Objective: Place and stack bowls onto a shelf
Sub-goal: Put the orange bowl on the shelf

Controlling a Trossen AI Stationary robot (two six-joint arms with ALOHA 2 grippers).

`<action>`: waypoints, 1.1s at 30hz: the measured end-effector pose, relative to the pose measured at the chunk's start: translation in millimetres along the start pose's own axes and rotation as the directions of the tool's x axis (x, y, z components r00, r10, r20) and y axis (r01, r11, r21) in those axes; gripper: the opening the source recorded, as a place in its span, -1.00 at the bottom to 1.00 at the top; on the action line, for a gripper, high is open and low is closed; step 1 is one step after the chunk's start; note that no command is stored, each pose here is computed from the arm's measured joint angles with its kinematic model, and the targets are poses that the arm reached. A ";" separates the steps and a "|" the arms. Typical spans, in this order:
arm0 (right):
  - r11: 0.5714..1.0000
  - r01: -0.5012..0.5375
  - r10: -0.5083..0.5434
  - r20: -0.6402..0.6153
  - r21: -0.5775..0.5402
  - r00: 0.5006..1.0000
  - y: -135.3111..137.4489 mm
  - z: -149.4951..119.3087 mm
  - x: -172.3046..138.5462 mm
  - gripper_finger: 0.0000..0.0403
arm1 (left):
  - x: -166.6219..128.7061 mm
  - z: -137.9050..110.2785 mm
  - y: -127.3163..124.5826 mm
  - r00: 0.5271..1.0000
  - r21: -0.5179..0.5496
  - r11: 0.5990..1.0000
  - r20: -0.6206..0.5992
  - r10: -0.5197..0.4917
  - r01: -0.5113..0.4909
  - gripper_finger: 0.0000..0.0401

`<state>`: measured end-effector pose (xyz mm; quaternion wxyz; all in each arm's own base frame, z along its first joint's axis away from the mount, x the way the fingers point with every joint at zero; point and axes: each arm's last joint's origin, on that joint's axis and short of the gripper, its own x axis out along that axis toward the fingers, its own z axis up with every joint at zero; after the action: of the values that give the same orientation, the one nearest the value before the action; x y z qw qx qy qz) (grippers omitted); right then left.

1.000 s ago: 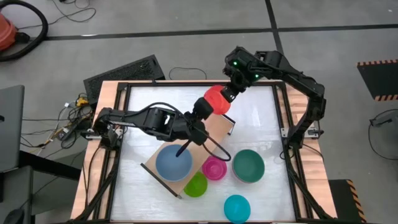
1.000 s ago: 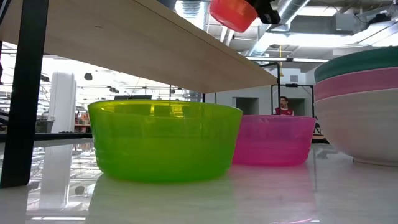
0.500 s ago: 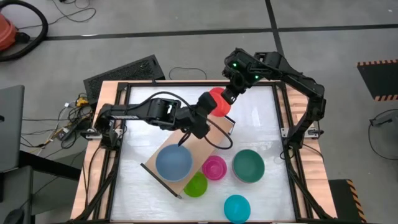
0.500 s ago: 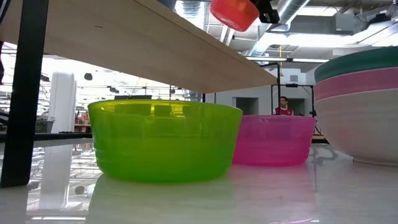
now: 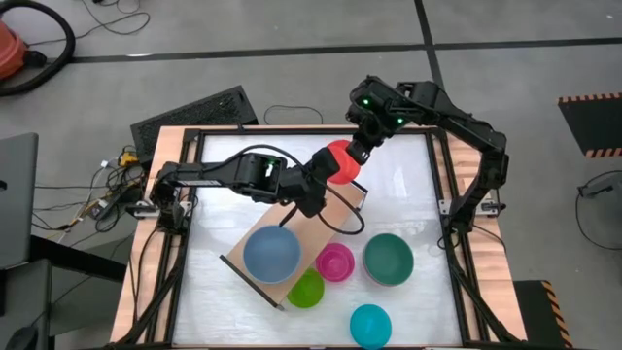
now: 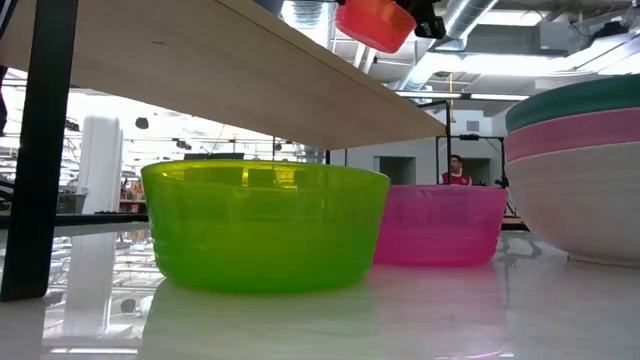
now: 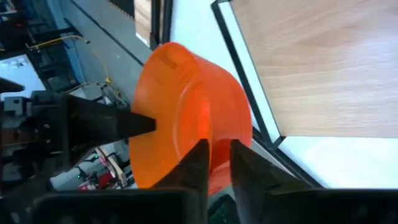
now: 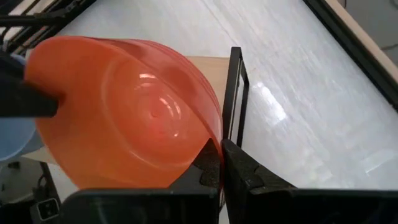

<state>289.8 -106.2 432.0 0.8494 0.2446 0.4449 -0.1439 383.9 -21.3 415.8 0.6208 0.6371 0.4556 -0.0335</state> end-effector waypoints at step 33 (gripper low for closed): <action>0.985 -0.075 0.123 0.330 -0.156 0.936 13.2 -48.5 -135.0 -0.13 | 5.0 -9.5 -9.8 0.957 -0.500 0.819 0.213 -0.198 0.281 -0.99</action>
<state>186.7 -65.1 523.8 0.9344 0.1779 0.2887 -0.1088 375.7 -12.6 407.5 0.7947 0.3762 0.4752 -0.0338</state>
